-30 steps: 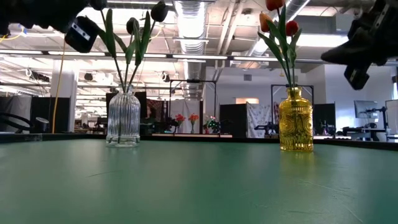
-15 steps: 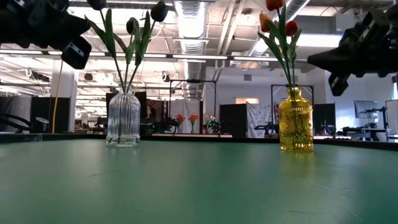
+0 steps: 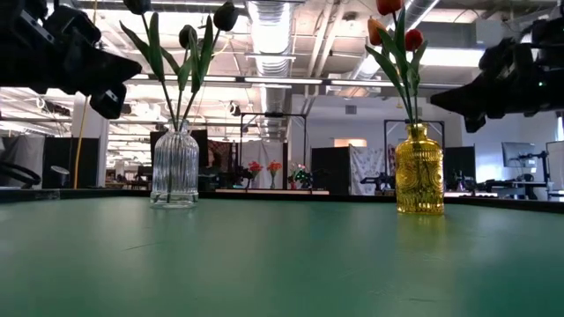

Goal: Sort flowers into vase by color
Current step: Return to Home Position

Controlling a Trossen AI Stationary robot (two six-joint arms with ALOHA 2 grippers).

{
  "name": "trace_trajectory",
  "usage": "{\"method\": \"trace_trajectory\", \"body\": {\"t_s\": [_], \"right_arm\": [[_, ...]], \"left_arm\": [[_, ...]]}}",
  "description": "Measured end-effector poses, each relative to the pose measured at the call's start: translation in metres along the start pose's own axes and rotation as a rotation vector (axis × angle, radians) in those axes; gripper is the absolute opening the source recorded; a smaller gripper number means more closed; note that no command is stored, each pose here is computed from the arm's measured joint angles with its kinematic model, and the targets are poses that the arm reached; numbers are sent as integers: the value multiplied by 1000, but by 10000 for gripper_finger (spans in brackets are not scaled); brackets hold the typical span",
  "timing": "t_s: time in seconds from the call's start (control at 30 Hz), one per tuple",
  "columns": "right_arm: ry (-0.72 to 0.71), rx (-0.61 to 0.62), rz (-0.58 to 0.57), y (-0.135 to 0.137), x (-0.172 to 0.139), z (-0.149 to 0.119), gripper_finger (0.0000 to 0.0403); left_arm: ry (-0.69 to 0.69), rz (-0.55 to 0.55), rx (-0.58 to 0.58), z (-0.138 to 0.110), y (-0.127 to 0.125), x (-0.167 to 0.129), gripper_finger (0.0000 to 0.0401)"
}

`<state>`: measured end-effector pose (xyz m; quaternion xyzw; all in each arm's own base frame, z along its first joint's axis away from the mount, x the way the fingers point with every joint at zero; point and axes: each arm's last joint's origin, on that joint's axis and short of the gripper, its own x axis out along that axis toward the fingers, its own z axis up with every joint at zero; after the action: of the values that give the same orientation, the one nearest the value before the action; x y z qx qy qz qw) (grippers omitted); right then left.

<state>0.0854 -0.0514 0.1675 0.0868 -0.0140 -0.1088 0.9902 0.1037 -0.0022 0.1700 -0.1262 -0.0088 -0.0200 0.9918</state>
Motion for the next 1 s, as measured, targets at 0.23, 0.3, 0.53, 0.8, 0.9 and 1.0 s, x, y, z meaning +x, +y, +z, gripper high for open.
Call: {"method": "trace_trajectory", "body": {"t_s": [0.23, 0.3, 0.53, 0.8, 0.9, 1.0], "right_arm": [[75, -146, -30, -6, 4, -6, 30], [92, -164, -32, -7, 5, -8, 33], [140, -144, -39, -9, 7, -12, 36], [154, -137, -40, -10, 8, -14, 37], [154, -137, -41, -10, 8, -14, 37], [154, -137, -41, -10, 8, -14, 38]], "left_arm": [[14, 115, 6, -3, 9, -4, 0], [13, 153, 39, -3, 11, -3, 0], [29, 192, 170, -2, 12, -4, 0], [33, 192, 206, -2, 12, -4, 0], [33, 192, 200, -2, 12, -4, 0], [34, 193, 208, -2, 12, -4, 0]]}}
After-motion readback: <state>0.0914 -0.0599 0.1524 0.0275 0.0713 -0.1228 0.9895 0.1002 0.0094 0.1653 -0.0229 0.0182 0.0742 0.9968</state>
